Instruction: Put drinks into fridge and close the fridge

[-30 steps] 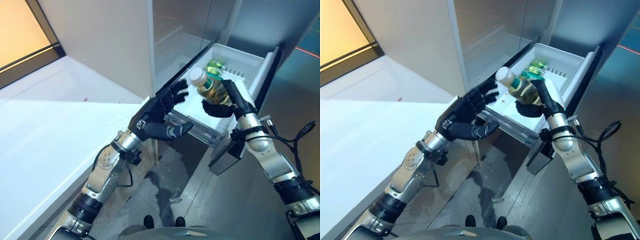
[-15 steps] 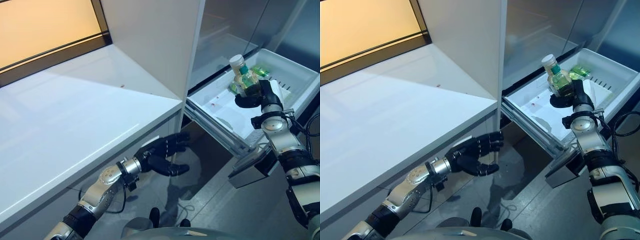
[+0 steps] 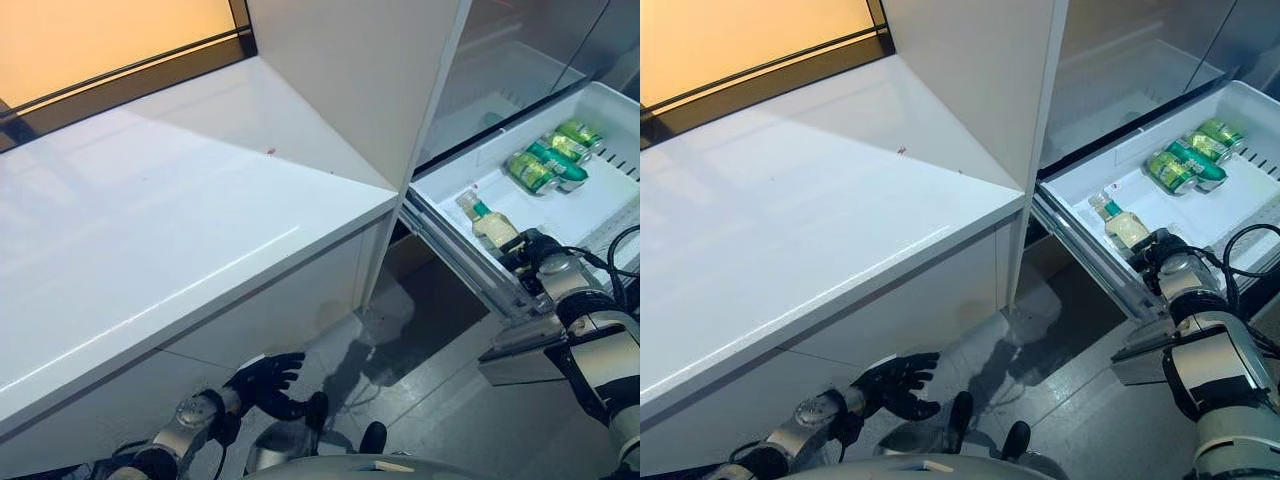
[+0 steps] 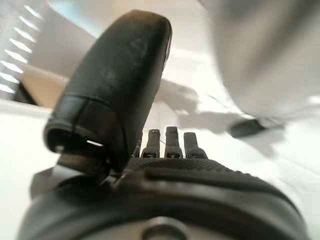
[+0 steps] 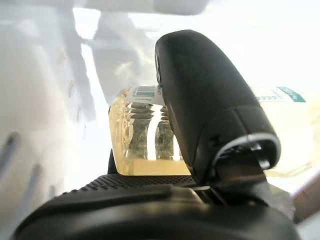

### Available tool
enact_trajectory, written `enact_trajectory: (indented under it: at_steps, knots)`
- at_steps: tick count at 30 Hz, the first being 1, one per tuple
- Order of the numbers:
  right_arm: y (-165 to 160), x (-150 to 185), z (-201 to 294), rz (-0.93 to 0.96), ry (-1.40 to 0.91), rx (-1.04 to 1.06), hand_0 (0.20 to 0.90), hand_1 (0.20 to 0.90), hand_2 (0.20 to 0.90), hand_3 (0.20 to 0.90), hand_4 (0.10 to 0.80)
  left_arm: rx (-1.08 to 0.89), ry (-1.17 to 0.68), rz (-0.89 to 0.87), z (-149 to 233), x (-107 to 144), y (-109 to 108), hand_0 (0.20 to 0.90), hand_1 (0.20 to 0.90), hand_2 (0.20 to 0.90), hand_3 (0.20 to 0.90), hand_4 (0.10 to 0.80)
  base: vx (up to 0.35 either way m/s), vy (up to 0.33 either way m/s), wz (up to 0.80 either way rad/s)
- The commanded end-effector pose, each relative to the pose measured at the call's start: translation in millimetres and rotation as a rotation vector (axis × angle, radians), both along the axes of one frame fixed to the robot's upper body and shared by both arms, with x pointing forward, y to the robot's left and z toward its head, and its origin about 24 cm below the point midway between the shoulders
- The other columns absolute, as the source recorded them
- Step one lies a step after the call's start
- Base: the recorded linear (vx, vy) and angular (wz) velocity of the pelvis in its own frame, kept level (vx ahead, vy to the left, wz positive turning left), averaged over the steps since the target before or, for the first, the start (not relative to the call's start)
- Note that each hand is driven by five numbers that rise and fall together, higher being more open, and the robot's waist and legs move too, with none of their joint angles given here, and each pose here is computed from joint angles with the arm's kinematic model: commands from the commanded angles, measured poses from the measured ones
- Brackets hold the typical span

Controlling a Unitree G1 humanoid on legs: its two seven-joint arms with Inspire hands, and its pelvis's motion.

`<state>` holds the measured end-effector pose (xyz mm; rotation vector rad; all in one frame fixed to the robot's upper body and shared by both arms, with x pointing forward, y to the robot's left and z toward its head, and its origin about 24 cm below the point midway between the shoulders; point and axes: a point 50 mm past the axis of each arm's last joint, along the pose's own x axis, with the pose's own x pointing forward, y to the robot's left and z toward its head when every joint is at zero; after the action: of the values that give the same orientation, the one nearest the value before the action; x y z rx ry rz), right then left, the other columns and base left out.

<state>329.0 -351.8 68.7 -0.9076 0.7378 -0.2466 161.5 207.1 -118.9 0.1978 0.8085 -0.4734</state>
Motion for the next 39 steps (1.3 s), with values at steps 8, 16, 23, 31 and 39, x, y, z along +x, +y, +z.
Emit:
enact_trajectory:
  at_steps: [8, 16, 23, 31, 39]
  knots:
    - [-23, 12, 68, 0.013, 0.069, -0.172, 0.900, 0.900, 0.900, 0.900, 0.800, 0.055, 0.008, 0.181, -8, -7, 20, 0.900, 0.900, 0.900, 0.900, 0.800, -0.072, -0.018, 0.02]
    - [-12, 23, 87, 0.089, -0.010, -0.114, 0.900, 0.900, 0.900, 0.900, 0.800, 0.045, -0.080, 0.112, 4, 5, 18, 0.900, 0.900, 0.900, 0.900, 0.800, -0.010, -0.009, 0.02]
    - [5, 34, 106, 0.194, -0.107, -0.036, 0.900, 0.900, 0.900, 0.900, 0.800, 0.047, -0.107, 0.084, 10, 13, 15, 0.900, 0.900, 0.900, 0.900, 0.800, 0.020, -0.002, -0.11]
    - [26, 42, 155, 0.228, -0.576, 0.214, 0.900, 0.900, 0.900, 0.900, 0.800, 0.081, -0.061, 0.111, 4, 6, 22, 0.900, 0.900, 0.900, 0.900, 0.800, 0.009, 0.004, -0.16]
    - [7, 8, 198, 0.004, -1.284, 0.395, 0.900, 0.900, 0.900, 0.900, 0.800, 0.101, 0.005, 0.168, -7, -13, 27, 0.900, 0.900, 0.900, 0.900, 0.800, -0.014, 0.017, -0.17]
